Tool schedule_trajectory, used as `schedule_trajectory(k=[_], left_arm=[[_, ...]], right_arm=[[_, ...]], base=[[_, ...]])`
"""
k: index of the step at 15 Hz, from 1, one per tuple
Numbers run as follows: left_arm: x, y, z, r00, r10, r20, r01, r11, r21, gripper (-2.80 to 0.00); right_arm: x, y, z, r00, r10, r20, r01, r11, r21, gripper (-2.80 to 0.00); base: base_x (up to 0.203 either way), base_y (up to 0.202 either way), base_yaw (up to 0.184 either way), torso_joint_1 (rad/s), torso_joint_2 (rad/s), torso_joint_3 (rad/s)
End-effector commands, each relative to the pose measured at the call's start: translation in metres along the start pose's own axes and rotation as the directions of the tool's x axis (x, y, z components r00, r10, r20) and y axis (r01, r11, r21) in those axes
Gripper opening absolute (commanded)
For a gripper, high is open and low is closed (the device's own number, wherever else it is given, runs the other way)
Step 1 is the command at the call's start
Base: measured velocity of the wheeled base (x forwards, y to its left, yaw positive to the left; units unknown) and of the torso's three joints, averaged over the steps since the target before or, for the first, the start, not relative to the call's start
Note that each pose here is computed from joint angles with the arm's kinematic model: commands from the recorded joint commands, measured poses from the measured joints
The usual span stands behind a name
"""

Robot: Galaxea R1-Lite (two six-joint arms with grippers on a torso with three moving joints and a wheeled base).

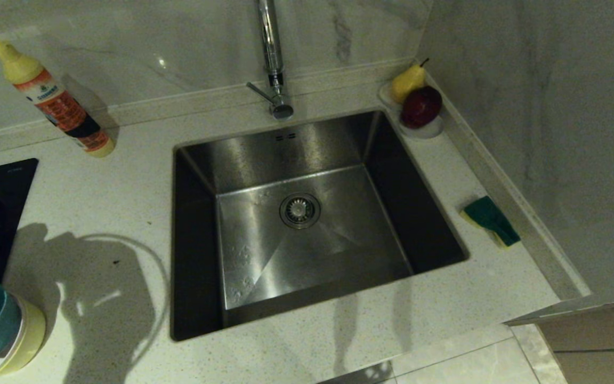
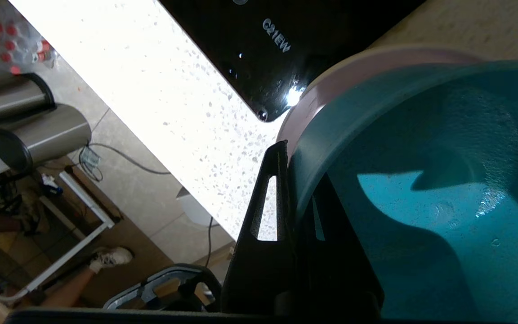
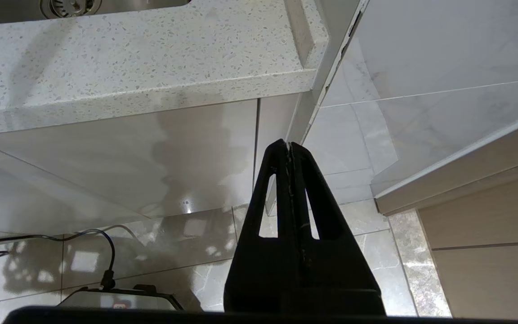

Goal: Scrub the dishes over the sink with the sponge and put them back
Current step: Place the bowl on the bowl

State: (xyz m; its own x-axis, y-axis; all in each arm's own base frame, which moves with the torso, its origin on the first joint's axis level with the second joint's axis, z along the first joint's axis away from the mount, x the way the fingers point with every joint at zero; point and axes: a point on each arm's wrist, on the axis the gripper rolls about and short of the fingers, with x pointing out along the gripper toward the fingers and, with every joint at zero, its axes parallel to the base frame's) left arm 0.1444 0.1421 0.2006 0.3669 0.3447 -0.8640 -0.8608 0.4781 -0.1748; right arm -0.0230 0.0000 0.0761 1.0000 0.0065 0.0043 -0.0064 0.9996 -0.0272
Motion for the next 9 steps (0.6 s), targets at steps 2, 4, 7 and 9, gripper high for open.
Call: schedule_trajectory(k=[2, 4, 7, 9], left_arm=[[0.0048, 0.0000, -0.0003, 1.000, -0.005, -0.024, 0.004, 1.000, -0.003, -2.80], [0.0048, -0.0004, -0.0004, 0.999, -0.022, -0.030, 0.022, 1.000, -0.002, -2.80], [0.0069, -0.0008, 0.0010, 0.999, -0.021, -0.028, 0.021, 1.000, -0.001, 0.00], [0.0059, -0.0014, 0.0021, 0.999, -0.033, -0.012, 0.033, 0.999, -0.002, 0.00]], right_arm=[[0.0000, 0.0000, 0.0000, 1.000, 0.001, 0.000, -0.001, 1.000, 0.000, -2.80], [0.0000, 0.0000, 0.0000, 1.000, 0.001, 0.000, -0.001, 1.000, 0.000, -2.80], [0.0000, 0.0000, 0.0000, 1.000, 0.001, 0.000, -0.001, 1.000, 0.000, -2.80], [0.0000, 0.0000, 0.0000, 1.000, 0.000, 0.000, 0.000, 1.000, 0.000, -2.80]], base=[[0.000, 0.000, 0.000, 0.000, 0.00, 0.000], [0.000, 0.000, 0.000, 0.000, 0.00, 0.000], [0.000, 0.000, 0.000, 0.000, 0.00, 0.000], [0.000, 0.000, 0.000, 0.000, 0.00, 0.000]])
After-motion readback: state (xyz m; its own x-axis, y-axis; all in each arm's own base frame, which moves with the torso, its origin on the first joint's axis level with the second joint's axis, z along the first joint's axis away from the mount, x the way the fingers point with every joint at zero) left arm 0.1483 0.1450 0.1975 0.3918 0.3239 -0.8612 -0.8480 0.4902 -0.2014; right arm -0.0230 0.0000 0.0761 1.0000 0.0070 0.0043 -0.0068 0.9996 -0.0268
